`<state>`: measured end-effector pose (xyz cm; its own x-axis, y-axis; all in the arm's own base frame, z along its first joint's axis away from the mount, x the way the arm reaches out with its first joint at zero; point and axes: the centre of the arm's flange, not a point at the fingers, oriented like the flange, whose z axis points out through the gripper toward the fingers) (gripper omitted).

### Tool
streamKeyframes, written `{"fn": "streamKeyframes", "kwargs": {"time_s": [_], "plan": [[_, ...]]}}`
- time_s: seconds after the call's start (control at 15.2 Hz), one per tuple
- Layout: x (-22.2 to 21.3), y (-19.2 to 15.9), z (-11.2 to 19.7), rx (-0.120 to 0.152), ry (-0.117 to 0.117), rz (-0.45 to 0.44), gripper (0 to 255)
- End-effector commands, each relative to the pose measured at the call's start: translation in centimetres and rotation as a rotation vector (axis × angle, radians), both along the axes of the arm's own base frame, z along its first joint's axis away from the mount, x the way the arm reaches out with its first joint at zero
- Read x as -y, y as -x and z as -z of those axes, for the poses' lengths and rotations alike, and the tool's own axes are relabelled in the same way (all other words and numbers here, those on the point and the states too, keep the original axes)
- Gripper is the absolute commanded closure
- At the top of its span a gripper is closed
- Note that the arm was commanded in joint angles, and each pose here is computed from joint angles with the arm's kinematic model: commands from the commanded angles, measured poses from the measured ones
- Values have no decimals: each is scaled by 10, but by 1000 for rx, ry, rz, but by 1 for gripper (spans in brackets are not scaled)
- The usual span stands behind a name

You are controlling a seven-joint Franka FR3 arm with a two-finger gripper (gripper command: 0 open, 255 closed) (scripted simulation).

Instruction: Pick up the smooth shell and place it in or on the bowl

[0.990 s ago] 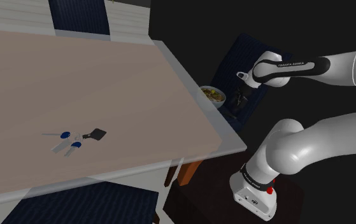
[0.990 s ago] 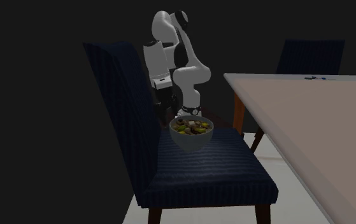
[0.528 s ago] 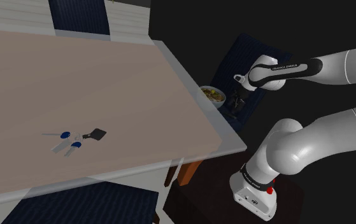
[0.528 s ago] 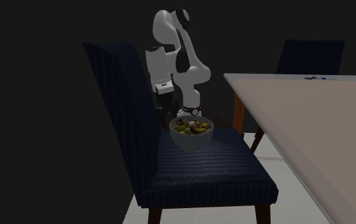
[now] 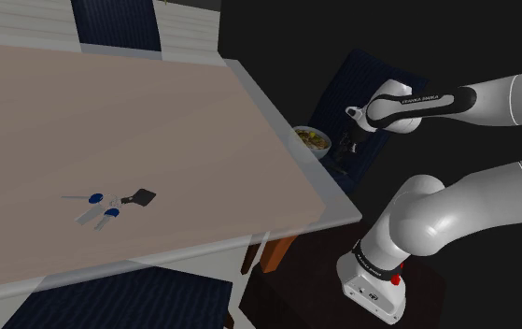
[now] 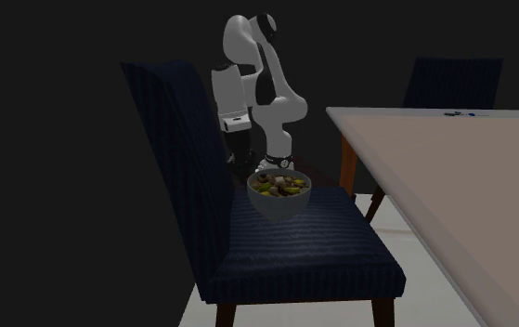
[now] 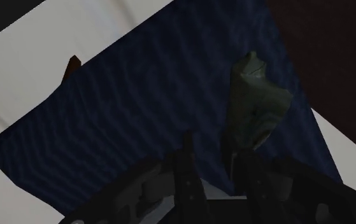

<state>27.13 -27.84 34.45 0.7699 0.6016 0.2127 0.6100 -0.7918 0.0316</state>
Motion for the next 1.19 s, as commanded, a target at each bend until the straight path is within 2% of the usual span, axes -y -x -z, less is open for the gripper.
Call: {"fn": "streamKeyframes", "kwargs": {"time_s": [0.0, 0.4, 0.46, 0.53, 0.66, 0.73, 1.12], "plan": [[-1, 14, 12, -88, -53, 9, 255], [-1, 10, 14, -89, -53, 9, 255], [-1, 4, 10, -58, -33, -3, 255], [-1, 4, 10, -58, -33, -3, 0], [14, 12, 1, -176, -168, 90, 0], [16, 13, -1, -191, -186, 102, 0], [8, 13, 30, -191, -186, 102, 0]]}}
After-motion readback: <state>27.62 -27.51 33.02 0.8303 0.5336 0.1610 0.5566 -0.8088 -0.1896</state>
